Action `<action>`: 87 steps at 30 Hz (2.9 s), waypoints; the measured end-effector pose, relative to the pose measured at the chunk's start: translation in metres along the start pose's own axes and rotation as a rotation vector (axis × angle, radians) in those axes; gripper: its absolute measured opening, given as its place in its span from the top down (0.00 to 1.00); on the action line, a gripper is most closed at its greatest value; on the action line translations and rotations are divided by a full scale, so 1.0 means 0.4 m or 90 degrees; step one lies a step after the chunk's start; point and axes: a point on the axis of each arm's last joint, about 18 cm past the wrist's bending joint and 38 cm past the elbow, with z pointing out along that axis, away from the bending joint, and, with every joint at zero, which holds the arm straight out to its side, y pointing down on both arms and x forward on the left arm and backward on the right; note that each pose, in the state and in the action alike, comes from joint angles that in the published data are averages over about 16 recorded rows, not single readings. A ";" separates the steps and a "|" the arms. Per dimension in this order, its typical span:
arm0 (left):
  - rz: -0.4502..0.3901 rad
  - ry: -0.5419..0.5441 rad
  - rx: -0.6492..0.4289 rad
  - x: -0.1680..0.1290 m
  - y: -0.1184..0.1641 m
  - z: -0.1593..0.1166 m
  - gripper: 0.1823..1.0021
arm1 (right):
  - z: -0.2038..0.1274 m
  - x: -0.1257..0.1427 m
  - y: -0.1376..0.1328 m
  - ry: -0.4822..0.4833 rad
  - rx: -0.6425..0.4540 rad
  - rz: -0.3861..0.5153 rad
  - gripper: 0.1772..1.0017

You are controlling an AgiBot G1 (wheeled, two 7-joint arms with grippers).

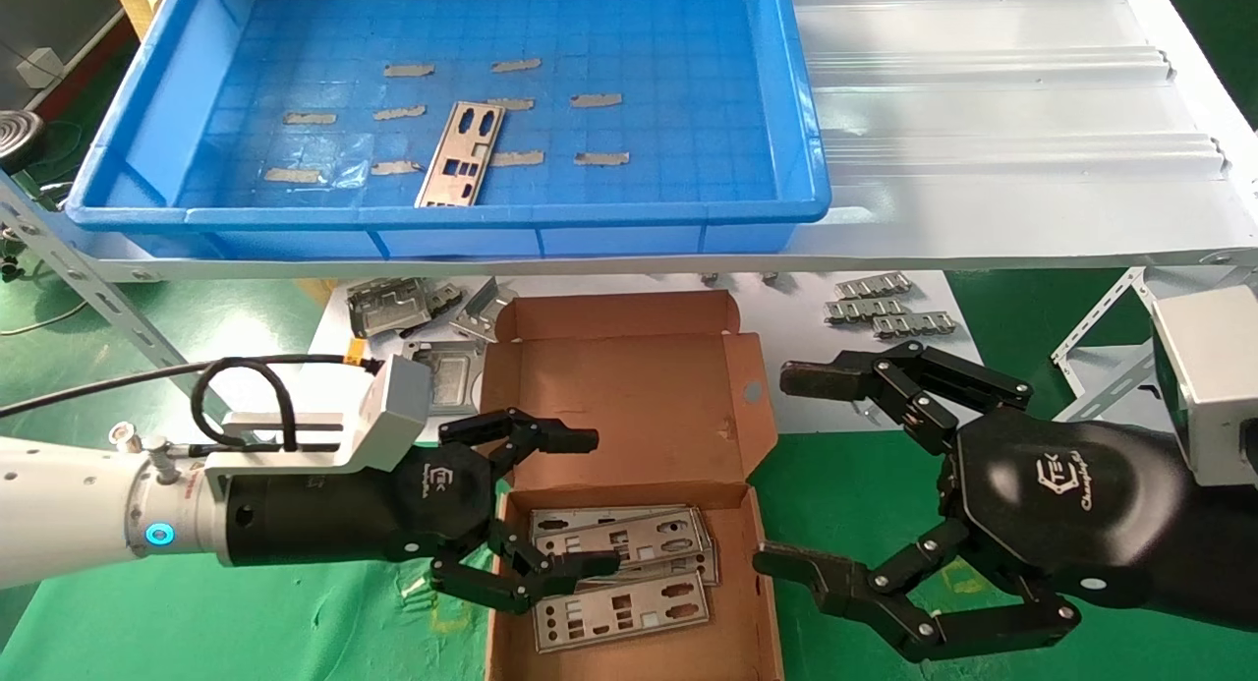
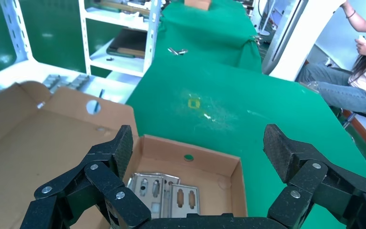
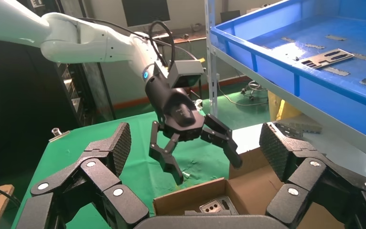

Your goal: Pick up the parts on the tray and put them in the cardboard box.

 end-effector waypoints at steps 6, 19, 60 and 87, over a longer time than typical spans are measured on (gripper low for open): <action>0.003 -0.009 0.021 0.015 -0.021 -0.031 0.00 | 0.000 0.000 0.000 0.000 0.000 0.000 0.00; 0.016 -0.024 0.056 0.057 -0.074 -0.102 0.00 | 0.000 0.000 0.000 0.000 0.000 0.000 0.00; 0.076 -0.019 0.074 0.243 -0.239 -0.251 0.00 | 0.000 0.000 0.000 0.000 0.000 0.000 0.00; 0.071 -0.022 0.075 0.234 -0.234 -0.248 0.00 | 0.000 0.000 0.000 0.000 0.000 0.000 0.00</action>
